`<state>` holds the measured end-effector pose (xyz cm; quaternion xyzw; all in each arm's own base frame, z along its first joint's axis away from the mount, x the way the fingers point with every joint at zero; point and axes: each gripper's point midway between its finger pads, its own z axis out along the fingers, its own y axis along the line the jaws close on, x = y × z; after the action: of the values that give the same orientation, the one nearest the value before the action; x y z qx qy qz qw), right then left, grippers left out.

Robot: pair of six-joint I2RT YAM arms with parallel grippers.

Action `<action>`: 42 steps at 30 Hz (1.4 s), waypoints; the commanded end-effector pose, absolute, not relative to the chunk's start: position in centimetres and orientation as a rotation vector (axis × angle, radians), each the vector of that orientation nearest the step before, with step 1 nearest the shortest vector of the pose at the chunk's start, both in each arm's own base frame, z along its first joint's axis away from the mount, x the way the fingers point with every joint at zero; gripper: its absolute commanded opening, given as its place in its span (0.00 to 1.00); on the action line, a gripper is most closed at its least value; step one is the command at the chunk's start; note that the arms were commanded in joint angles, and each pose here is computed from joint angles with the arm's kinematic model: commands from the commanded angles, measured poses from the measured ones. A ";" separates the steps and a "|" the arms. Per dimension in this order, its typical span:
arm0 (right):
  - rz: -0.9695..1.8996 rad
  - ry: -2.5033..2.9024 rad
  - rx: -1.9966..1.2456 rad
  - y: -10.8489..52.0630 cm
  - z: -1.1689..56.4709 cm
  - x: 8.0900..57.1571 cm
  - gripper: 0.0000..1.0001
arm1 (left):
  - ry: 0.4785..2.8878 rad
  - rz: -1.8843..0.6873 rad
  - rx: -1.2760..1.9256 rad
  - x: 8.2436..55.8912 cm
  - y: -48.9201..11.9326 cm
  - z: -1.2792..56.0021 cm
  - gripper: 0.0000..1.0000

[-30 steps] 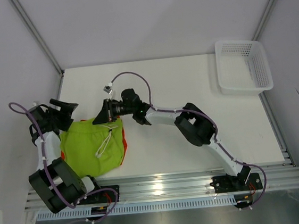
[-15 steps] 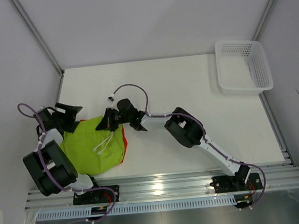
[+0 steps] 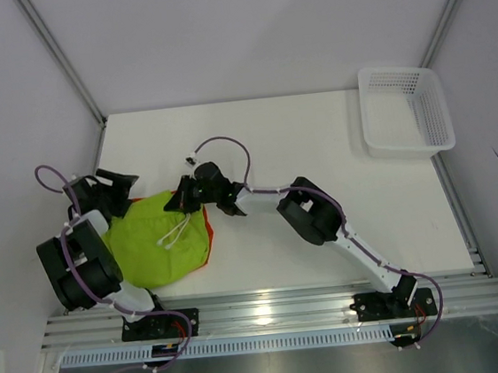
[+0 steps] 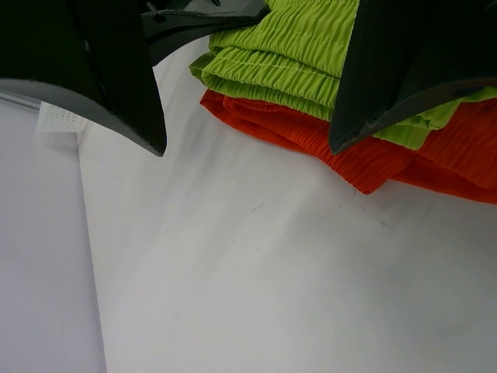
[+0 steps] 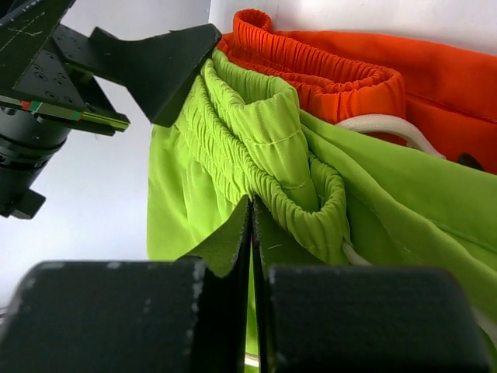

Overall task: Fold and stack the shorts
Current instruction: Neatly place the folded shorts to the corner

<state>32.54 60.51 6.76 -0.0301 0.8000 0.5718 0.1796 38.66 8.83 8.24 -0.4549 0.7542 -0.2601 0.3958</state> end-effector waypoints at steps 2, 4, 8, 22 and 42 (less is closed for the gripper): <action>1.435 2.308 -0.086 58.4 5.9 34.6 0.00 | 1.856 -0.542 -1.007 40.2 10.0 11.8 0.88; 1.451 2.254 -0.144 58.8 8.5 34.6 0.01 | 1.832 -0.544 -0.953 40.9 9.7 14.1 0.89; 1.385 2.159 -0.245 58.4 12.8 35.1 0.24 | 1.842 -0.582 -0.861 41.7 7.7 17.5 0.95; 0.861 1.955 -0.321 43.2 24.7 36.3 0.99 | 1.916 -0.534 -0.615 35.4 -0.1 24.9 0.99; 0.304 1.828 0.039 13.9 21.5 30.9 0.99 | 1.762 -0.540 -0.103 29.6 -12.8 20.5 0.99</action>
<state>31.03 16.00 21.54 -0.0019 0.8023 0.1656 0.5735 29.66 -12.99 17.95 -0.0568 0.8109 -0.2250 0.5372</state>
